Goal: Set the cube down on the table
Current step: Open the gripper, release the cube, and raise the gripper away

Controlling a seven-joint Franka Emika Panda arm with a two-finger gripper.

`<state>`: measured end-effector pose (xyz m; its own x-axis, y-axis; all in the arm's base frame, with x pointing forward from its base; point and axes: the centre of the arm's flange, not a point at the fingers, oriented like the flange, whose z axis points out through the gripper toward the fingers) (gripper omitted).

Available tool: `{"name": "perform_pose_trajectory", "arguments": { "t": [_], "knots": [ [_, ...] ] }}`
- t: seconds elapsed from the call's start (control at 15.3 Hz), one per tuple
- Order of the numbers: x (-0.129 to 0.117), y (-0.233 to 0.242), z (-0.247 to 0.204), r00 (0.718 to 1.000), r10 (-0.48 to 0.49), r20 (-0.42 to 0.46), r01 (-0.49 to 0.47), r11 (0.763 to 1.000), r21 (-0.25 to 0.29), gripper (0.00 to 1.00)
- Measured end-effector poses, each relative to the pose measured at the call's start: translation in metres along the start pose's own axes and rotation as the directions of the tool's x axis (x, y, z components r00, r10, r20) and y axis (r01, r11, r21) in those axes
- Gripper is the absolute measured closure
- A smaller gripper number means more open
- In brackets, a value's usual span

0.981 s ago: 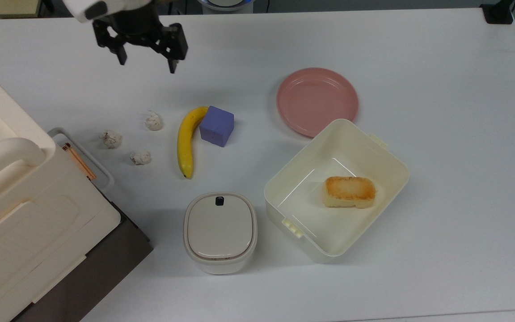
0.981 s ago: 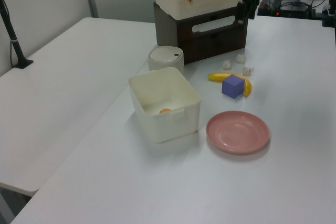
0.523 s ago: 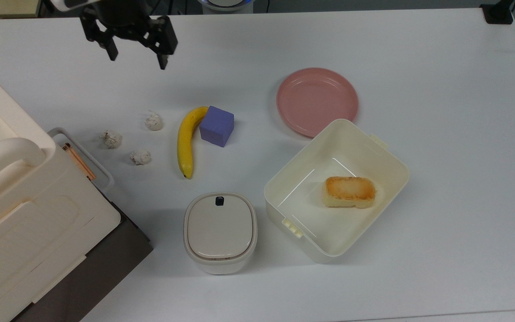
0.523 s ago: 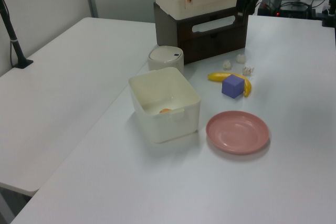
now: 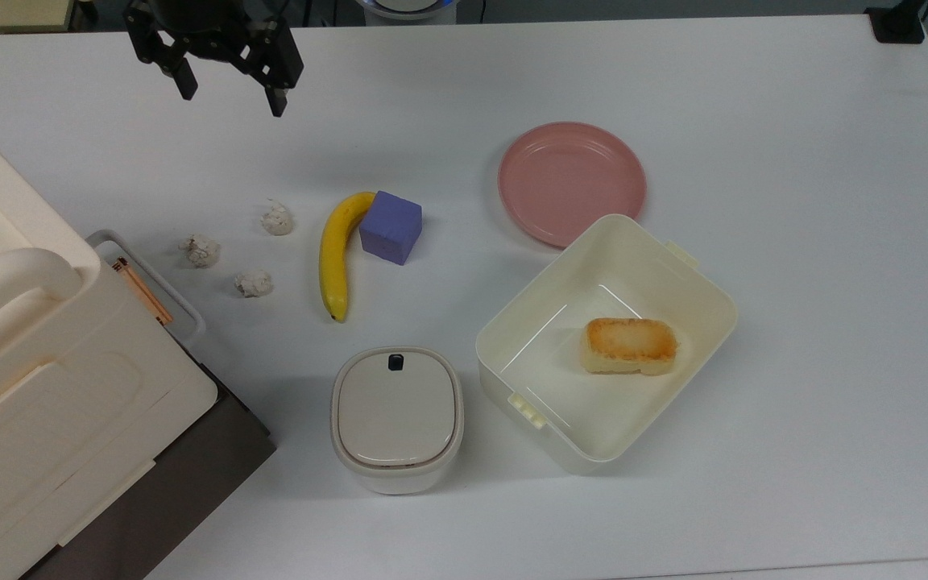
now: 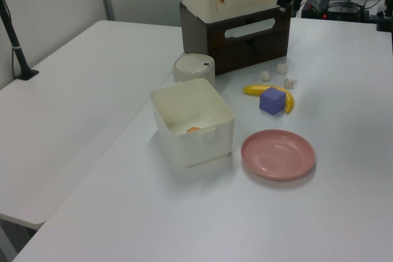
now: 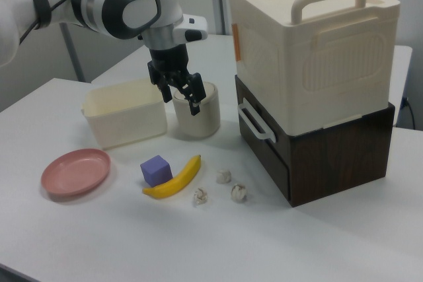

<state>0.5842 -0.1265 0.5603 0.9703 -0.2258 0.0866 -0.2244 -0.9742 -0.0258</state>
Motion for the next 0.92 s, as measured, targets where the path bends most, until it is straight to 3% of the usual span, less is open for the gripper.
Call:
{"name": "perform_pose_trajectory", "arguments": {
  "t": [0.46, 0.92],
  "knots": [
    [-0.003, -0.055, 0.004, 0.995, -0.1, 0.007, 0.1, 0.995, 0.015, 0.0],
    [-0.007, -0.097, 0.014, 0.983, -0.183, 0.024, 0.183, 0.983, -0.004, 0.0]
  ]
}}
